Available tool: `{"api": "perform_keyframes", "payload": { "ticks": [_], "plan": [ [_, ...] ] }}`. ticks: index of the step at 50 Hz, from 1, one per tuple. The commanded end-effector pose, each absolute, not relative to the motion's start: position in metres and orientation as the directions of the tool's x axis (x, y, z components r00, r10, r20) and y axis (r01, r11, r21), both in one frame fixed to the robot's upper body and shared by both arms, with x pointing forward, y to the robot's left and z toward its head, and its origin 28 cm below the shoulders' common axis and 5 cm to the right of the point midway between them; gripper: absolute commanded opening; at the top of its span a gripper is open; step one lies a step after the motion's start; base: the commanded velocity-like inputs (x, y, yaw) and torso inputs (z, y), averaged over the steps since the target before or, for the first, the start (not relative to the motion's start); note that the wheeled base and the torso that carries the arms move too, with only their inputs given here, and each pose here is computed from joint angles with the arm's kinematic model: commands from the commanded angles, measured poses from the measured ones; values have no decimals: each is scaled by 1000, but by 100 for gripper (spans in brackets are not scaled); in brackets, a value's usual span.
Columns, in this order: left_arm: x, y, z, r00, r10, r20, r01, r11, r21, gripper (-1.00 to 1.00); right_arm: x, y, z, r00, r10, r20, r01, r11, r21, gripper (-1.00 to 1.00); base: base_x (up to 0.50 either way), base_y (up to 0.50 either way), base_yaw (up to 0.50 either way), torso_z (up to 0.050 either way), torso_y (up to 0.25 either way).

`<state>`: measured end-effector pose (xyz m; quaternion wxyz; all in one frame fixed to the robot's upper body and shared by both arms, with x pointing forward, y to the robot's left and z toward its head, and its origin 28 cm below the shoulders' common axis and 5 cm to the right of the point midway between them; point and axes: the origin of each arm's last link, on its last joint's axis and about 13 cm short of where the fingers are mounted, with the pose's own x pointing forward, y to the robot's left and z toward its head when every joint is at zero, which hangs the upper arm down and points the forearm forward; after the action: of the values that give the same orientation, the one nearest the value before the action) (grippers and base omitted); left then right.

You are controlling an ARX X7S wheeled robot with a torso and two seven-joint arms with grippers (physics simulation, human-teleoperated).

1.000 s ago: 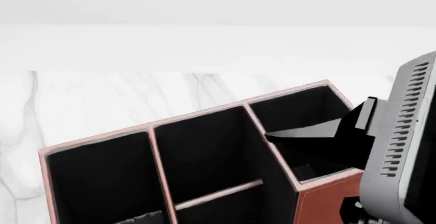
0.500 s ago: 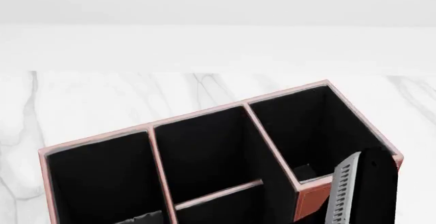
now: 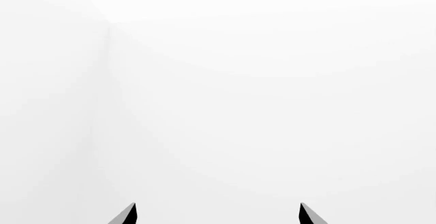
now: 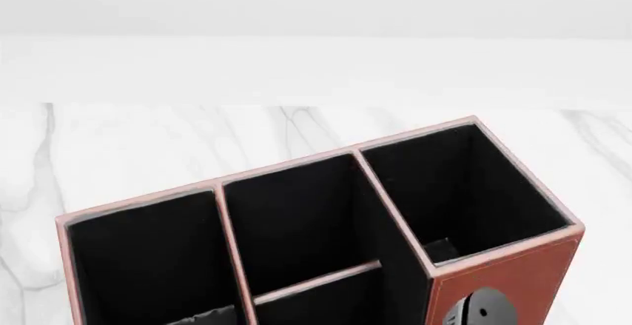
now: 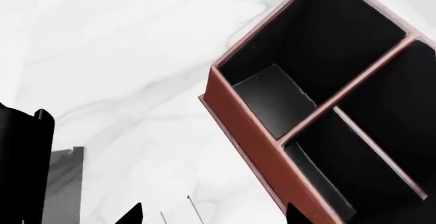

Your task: Pick up the book and place it in the front compartment of the caddy.

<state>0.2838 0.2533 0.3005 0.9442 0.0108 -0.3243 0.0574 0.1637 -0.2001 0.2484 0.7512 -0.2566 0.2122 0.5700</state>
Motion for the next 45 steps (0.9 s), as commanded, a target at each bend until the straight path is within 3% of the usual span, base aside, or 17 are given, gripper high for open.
{"api": "perform_keyframes", "payload": {
  "ticks": [1,24,45],
  "plan": [
    [284,254,301,783,104,613,-118,993,-18,100,161,-198,240,219,715,-663,-974,196,-111,100,0,0,0,0,0],
    [285,253,301,782,102,614,-117,993,-16,100,160,-204,238,237,676,-698,-968,228,-107,100,0,0,0,0,0],
    [284,255,299,785,107,611,-122,992,-17,100,165,-199,222,187,650,-736,-976,208,-65,100,0,0,0,0,0]
  ]
}}
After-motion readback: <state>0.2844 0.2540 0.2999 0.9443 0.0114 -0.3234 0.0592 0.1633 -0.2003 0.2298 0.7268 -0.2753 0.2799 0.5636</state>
